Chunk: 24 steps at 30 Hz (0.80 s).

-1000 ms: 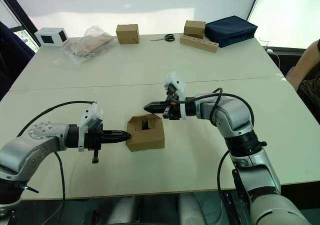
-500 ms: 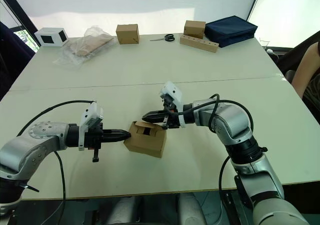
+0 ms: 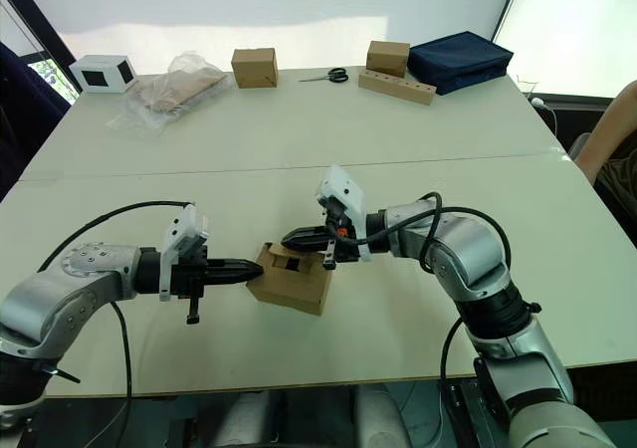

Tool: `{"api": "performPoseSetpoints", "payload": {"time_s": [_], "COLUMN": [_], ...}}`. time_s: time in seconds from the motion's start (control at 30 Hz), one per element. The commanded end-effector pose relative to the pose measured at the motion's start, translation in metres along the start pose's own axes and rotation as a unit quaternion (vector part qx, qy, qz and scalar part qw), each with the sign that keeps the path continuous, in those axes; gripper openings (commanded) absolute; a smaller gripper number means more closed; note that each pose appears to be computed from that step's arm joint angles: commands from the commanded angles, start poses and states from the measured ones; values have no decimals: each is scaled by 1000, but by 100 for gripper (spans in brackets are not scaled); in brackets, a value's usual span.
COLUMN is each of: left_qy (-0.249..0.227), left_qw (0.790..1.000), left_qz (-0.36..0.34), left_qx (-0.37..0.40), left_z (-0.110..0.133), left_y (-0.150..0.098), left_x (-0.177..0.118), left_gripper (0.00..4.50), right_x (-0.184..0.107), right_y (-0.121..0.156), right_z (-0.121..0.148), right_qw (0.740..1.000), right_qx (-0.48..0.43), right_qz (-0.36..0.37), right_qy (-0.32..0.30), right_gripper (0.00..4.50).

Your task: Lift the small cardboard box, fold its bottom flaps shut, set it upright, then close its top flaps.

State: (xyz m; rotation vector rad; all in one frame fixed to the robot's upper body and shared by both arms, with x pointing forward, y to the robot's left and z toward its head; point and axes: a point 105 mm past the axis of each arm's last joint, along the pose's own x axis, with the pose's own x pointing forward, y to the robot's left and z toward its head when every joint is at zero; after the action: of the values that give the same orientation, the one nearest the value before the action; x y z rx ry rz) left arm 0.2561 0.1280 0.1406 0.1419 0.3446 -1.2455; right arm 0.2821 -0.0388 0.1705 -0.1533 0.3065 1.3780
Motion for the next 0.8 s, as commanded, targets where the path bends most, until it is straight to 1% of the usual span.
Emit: {"api": "performPoseSetpoints", "payload": {"time_s": [0.03, 0.33, 0.53, 0.7, 0.8], "left_qy": [1, 0, -2, -20, -42], "left_qw": [1000, 1000, 1000, 1000, 999], "left_qz": [-1, 2, 1, 5, 9], "left_qx": [2, -2, -2, -7, -11], "left_z": [-1, -2, -1, 6, 17], "left_y": [-2, 1, 0, 3, 9], "left_x": [3, 3, 4, 2, -7], "left_gripper": [0, 0, 0, 0, 0], "right_x": [5, 8, 11, 12, 12], "right_y": [10, 17, 20, 21, 18], "right_z": [4, -2, -8, -11, -8], "right_qw": [1000, 1000, 1000, 1000, 999], "right_qx": [-30, -21, -26, -28, -32], "right_qz": [5, 3, -2, -6, -13], "right_qy": [0, -2, 9, 12, 7], "right_gripper": [4, 4, 4, 4, 4]}}
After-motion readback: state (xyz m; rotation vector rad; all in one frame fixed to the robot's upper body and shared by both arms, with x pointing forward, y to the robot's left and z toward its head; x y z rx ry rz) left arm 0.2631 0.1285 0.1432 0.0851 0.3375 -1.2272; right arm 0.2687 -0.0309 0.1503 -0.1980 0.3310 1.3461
